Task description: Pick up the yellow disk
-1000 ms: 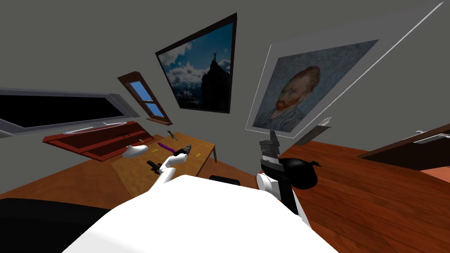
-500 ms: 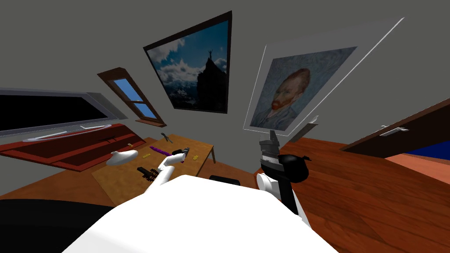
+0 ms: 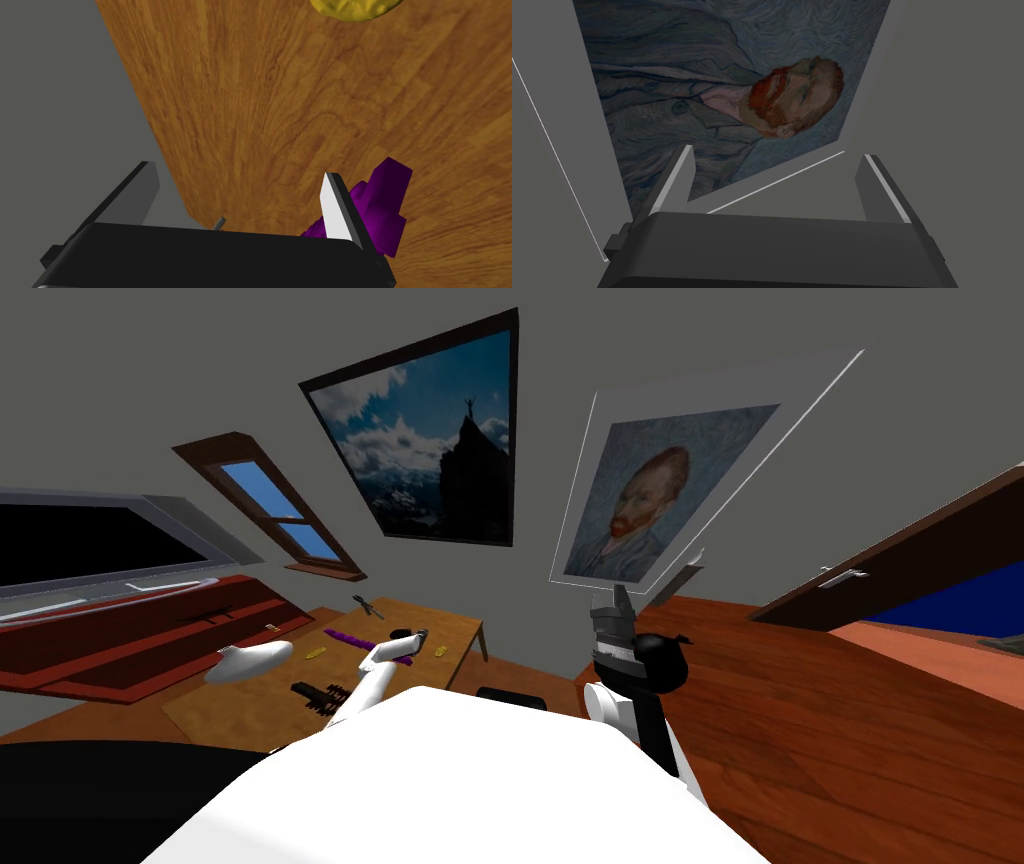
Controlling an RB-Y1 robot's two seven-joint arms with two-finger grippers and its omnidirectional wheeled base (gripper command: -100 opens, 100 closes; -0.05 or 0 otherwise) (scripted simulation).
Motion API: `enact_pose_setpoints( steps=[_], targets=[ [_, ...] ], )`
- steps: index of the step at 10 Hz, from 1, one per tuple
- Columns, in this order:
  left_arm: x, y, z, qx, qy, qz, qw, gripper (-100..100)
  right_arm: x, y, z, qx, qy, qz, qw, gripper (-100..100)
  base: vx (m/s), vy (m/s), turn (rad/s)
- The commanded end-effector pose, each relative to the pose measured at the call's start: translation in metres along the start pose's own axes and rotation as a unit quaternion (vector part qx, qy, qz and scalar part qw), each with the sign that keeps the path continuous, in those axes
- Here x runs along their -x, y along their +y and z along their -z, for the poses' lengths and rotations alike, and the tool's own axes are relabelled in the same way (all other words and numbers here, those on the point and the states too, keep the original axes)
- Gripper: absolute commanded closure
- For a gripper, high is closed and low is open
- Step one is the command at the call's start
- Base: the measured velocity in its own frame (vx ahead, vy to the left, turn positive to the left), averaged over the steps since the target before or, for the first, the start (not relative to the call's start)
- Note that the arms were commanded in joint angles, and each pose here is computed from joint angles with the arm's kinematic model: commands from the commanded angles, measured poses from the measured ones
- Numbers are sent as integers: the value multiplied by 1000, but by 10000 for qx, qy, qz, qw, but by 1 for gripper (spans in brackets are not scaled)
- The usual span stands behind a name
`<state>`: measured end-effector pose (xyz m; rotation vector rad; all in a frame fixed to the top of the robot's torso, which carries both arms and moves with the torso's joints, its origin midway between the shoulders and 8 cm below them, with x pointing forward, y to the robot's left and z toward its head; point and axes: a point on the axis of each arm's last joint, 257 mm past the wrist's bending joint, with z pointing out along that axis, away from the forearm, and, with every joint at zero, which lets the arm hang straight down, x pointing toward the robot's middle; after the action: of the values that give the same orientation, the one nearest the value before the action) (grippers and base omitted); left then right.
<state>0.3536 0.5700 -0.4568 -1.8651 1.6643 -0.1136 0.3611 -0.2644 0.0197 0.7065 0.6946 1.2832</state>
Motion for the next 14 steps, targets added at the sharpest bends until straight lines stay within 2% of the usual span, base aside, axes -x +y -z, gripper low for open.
enact_pose_setpoints(
  steps=[1,4,5,6,7,8,9,10,11,12,13,14],
  targets=[
    [5,11,-4,284,90,53,9995,-100,0,0,0,0,0,0,10000,0,13,14,-151],
    [2,40,-9,747,254,137,9968,-100,0,0,0,0,0,0,10000,0,12,15,-89],
    [3,51,-11,972,351,204,9944,-100,0,0,0,0,0,0,10000,0,13,15,-136],
    [1,55,-10,1040,385,205,9936,-100,0,0,0,0,0,0,10000,0,11,15,-70],
    [0,65,-10,1265,504,271,9903,-100,0,0,0,0,0,0,10000,0,12,13,-109],
    [-1,68,-10,1314,526,276,9896,-100,0,0,0,0,0,0,10000,0,10,12,-75],
    [-4,77,-9,1532,662,339,9854,-100,0,0,0,0,0,0,10000,0,9,10,-120],
    [-5,81,-9,1567,674,346,9847,-100,0,0,0,0,0,0,10000,0,8,12,-69],
    [-8,90,-7,1777,818,411,9798,-100,0,0,0,0,0,0,10000,0,9,12,-88],
    [-9,92,-7,1797,826,415,9794,-100,0,0,0,0,0,0,10000,0,10,12,-66],
    [-13,99,-4,1974,966,474,9744,-100,0,0,0,0,0,0,10000,0,11,15,-114],
    [-14,102,-4,2005,978,480,9736,-100,0,0,0,0,0,0,10000,0,9,13,-61]
  ],
)
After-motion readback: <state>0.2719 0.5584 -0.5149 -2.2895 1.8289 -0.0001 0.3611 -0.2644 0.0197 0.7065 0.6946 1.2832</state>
